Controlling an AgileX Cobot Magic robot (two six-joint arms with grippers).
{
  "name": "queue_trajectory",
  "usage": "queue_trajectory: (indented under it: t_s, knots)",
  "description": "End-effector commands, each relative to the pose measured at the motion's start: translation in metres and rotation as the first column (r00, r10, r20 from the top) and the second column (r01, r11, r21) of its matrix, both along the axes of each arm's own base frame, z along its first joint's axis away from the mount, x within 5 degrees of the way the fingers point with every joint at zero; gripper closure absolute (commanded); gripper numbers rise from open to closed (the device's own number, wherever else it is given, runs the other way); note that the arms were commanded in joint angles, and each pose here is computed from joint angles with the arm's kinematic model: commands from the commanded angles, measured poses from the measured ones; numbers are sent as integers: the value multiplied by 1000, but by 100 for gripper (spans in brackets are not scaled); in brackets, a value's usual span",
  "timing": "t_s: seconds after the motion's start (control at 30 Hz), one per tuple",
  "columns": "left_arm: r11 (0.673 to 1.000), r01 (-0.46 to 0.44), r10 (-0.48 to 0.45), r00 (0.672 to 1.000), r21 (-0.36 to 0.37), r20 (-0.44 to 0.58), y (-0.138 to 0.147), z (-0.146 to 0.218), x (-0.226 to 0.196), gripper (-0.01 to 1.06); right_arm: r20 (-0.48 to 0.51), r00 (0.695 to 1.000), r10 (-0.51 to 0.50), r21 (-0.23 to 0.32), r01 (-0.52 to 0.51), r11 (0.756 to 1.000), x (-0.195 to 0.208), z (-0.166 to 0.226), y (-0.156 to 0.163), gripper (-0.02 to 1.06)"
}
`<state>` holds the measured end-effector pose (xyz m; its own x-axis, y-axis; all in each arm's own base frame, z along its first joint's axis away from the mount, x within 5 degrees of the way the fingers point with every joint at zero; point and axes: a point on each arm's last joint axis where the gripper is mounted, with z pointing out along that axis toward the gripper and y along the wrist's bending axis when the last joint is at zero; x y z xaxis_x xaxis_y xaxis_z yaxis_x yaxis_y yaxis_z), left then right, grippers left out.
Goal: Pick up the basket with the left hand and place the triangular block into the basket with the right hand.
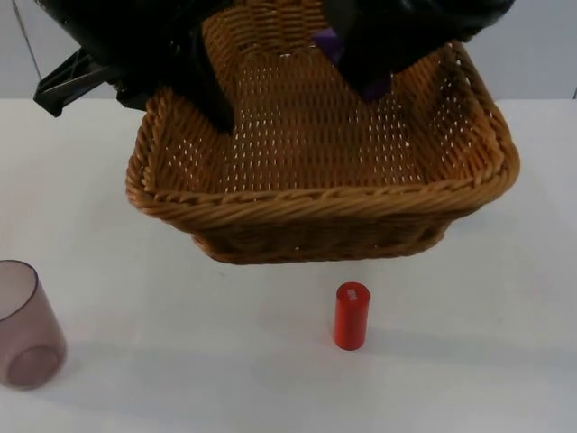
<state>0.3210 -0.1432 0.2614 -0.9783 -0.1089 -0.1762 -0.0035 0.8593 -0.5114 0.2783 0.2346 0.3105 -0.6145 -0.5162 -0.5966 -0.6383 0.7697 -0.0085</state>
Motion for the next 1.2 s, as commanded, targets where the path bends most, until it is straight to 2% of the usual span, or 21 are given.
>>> queue_trajectory:
  t_s: [0.0, 0.37, 0.63, 0.87, 0.97, 1.0, 1.1, 1.13, 1.17]
  knots:
    - [1000, -10, 11, 1000, -20, 13, -3, 4, -1, 105, -6, 1000, 15, -15, -16, 1000, 0, -3, 3, 105]
    - [1000, -13, 14, 1000, -19, 20, -3, 4, 0, 105, -29, 999, 15, -33, -16, 999, 5, -15, 8, 105]
    - [1000, -14, 15, 1000, -19, 22, -3, 5, 0, 105, -43, 997, 69, -70, -72, 995, 1, -26, 20, 105]
    - [1000, -7, 8, 1000, -17, 26, -3, 5, 0, 105, -45, 997, 69, -70, -72, 995, 1, -27, 20, 102]
    - [1000, -7, 8, 1000, -17, 26, -3, 5, 0, 105, -40, 997, 70, -67, -72, 995, 1, -27, 20, 84]
    - [1000, -7, 8, 1000, -17, 26, -3, 5, 0, 105, -40, 997, 70, -67, -72, 995, 1, -27, 20, 84]
    - [1000, -7, 8, 1000, -17, 26, -3, 5, 0, 105, -22, 997, 70, -53, -72, 996, 2, -24, 21, 47]
    - [1000, -7, 7, 1000, -17, 24, -3, 4, 0, 105, -16, 997, 71, -48, -71, 996, 2, -24, 21, 28]
    - [1000, -7, 7, 1000, -17, 24, -3, 4, 0, 105, -16, 997, 71, -48, -71, 996, 2, -24, 21, 28]
